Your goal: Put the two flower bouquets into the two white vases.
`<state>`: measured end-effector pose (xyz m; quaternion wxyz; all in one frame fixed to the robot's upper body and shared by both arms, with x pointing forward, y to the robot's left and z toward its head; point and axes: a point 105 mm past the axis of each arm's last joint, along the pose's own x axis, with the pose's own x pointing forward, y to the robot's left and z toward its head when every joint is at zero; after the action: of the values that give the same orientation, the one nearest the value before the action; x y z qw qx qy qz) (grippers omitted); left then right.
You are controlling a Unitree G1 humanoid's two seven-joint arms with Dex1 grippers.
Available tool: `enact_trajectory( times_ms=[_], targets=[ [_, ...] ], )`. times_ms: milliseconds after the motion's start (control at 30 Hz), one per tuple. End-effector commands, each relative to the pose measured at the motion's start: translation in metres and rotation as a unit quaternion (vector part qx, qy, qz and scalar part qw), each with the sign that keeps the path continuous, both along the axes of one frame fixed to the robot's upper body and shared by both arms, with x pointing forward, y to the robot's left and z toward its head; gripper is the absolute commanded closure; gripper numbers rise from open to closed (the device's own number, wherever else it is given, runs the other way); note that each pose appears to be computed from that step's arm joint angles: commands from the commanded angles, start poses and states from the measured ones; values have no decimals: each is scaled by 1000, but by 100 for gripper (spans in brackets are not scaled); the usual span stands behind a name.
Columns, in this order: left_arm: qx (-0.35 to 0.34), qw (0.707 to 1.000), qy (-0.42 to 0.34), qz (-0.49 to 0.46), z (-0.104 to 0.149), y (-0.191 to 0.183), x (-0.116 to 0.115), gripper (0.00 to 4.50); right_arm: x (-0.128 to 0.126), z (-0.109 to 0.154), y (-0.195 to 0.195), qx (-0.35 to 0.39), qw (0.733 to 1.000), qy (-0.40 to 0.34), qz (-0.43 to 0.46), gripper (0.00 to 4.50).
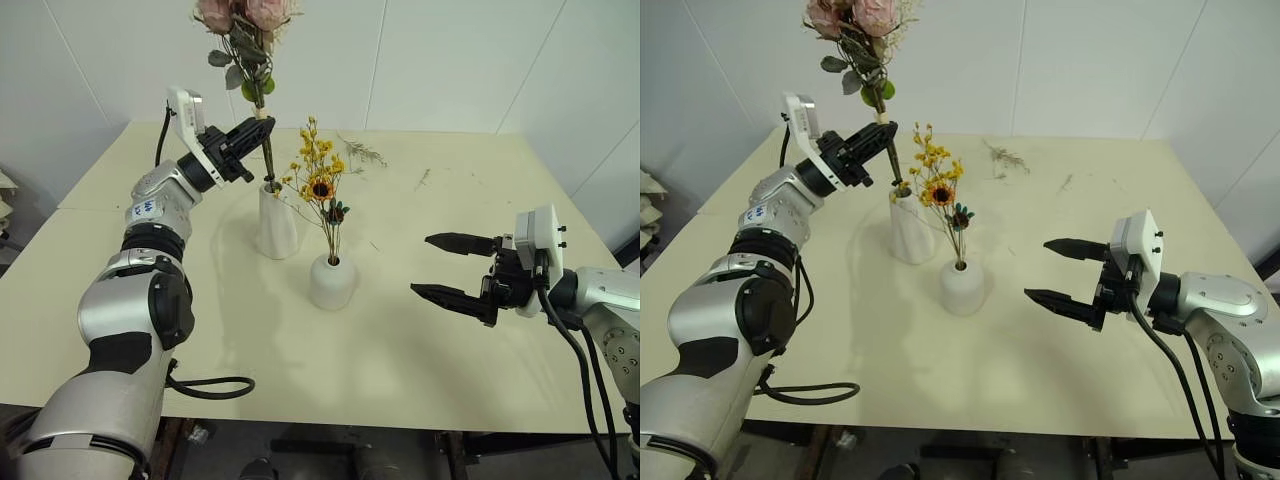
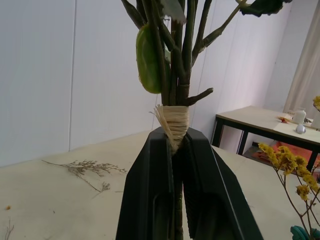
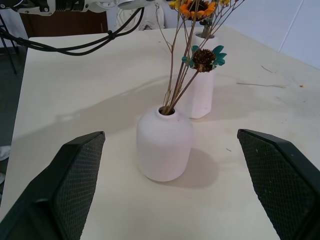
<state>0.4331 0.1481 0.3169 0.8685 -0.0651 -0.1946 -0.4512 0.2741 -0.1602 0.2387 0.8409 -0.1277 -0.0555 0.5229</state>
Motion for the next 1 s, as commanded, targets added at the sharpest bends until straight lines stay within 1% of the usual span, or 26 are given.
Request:
enact_trajectory(
  times_ms=[33,200,267,300,433,700,1000],
  targets=[
    [8,1000,-13,1,3,1,-2,450,-3,7,2,-5,1000,-23,3,0],
    [17,1000,-7,-3,-4,-1,-1,450,-2,7,2,-5,1000,-23,4,0],
    [23,1000,-6,-7,-6,-2,-2,379,-2,7,3,-5,1000,-24,4,0],
    [29,1000,-4,-7,-8,-3,-2,364,-2,7,3,-4,1000,-24,4,0],
    [43,999,2,-34,-10,-1,-7,248,-2,7,3,-4,1000,-24,4,0],
    [57,998,-9,-23,-10,11,-10,9,0,7,3,-4,1000,-24,5,0],
    [52,999,-9,-10,-14,8,-7,4,4,7,6,-5,1000,-24,12,0]
  ],
)
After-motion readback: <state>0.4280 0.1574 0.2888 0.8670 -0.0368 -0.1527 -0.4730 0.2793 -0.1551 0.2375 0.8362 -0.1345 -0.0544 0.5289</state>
